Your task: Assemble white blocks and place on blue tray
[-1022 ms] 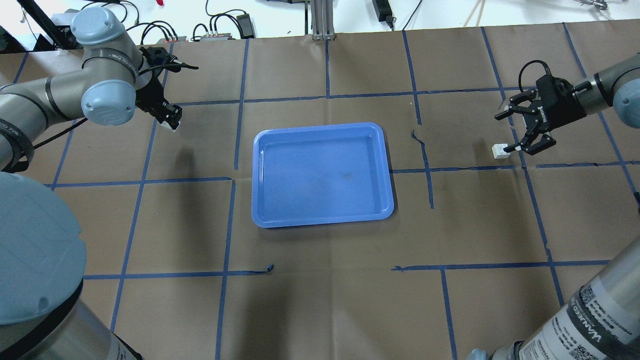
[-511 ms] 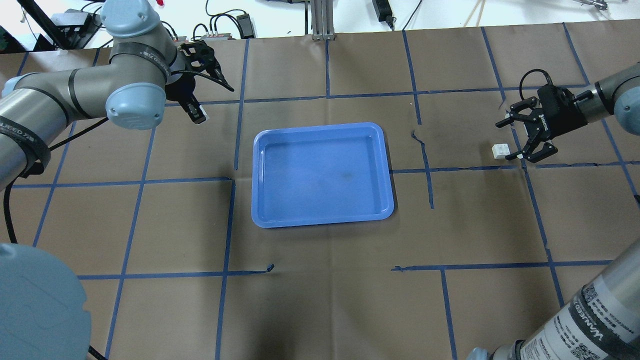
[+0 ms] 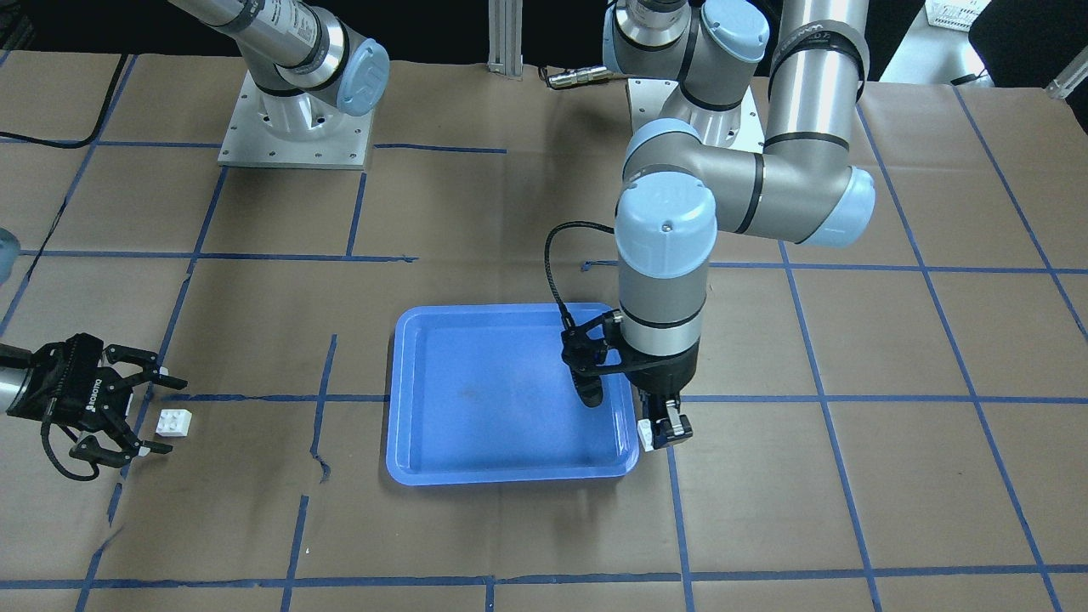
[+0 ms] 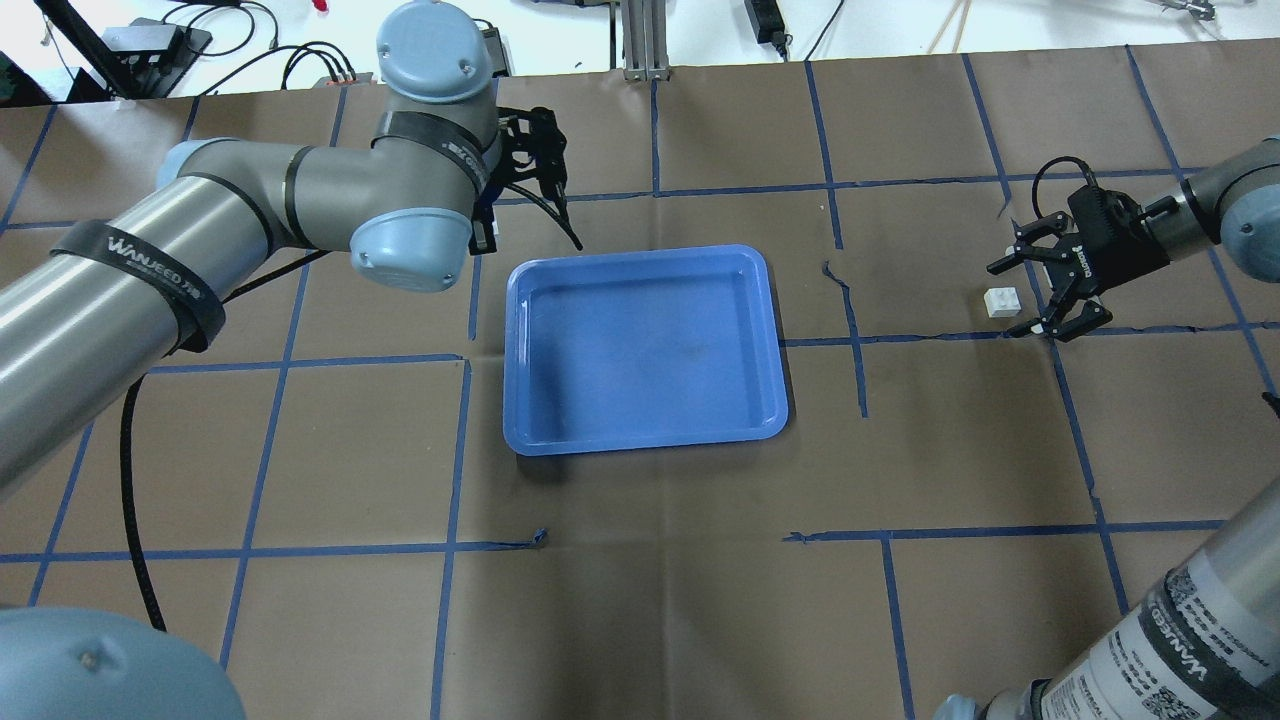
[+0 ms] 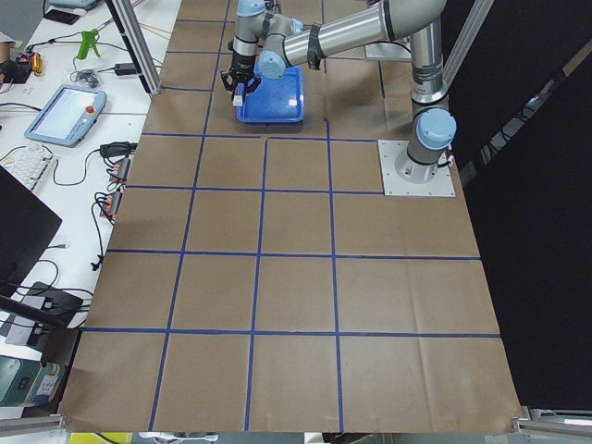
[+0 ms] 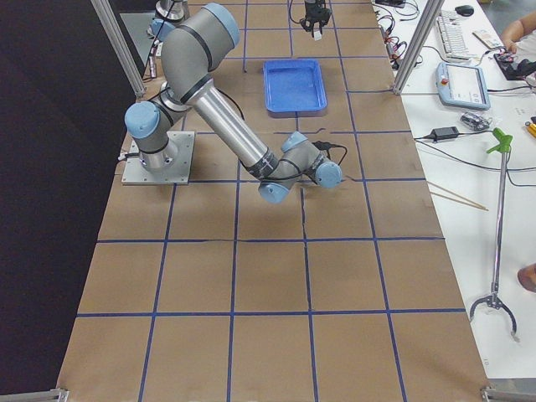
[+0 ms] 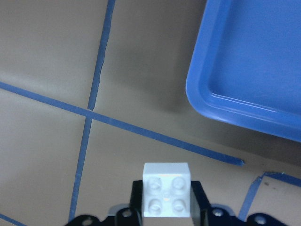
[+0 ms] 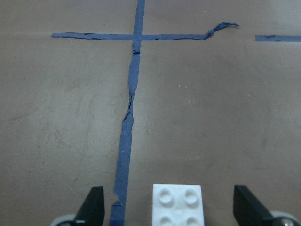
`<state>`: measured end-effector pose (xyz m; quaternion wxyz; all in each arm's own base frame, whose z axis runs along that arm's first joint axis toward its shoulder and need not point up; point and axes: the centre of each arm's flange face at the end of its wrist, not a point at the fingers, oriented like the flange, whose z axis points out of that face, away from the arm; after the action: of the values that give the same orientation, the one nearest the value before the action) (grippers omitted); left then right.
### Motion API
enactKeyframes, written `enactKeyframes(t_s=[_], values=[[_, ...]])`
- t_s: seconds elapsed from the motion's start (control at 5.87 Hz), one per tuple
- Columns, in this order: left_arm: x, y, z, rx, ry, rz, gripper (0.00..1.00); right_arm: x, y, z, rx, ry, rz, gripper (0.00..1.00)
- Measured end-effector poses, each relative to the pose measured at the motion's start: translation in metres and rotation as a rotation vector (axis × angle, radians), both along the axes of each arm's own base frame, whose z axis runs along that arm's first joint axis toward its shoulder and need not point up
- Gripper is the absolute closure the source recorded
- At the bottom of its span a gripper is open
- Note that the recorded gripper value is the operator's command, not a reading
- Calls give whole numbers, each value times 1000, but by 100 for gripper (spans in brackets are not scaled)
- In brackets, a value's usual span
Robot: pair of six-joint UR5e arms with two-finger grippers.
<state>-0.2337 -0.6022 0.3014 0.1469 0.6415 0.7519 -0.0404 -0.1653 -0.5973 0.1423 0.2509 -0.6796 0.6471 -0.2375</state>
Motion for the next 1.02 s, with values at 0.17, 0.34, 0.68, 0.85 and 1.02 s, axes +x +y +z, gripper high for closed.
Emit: enactKeyframes(t_s=[0.17,0.34,0.68,0.85,1.02], values=[[-18,4,-3,-2,27,-48,100,-2,1,-1,6,6,0,39],[-28,3,-6,9,73,-84,100,-3,2,-1,13,14,3,43],[-36,-1,-19,59,126,-84,100,-4,2,-1,18,25,8,59],[-38,-2,-24,89,137,-44,100,-4,2,0,17,28,8,65],[-40,-5,-19,88,149,-9,100,-5,1,2,14,30,8,66]])
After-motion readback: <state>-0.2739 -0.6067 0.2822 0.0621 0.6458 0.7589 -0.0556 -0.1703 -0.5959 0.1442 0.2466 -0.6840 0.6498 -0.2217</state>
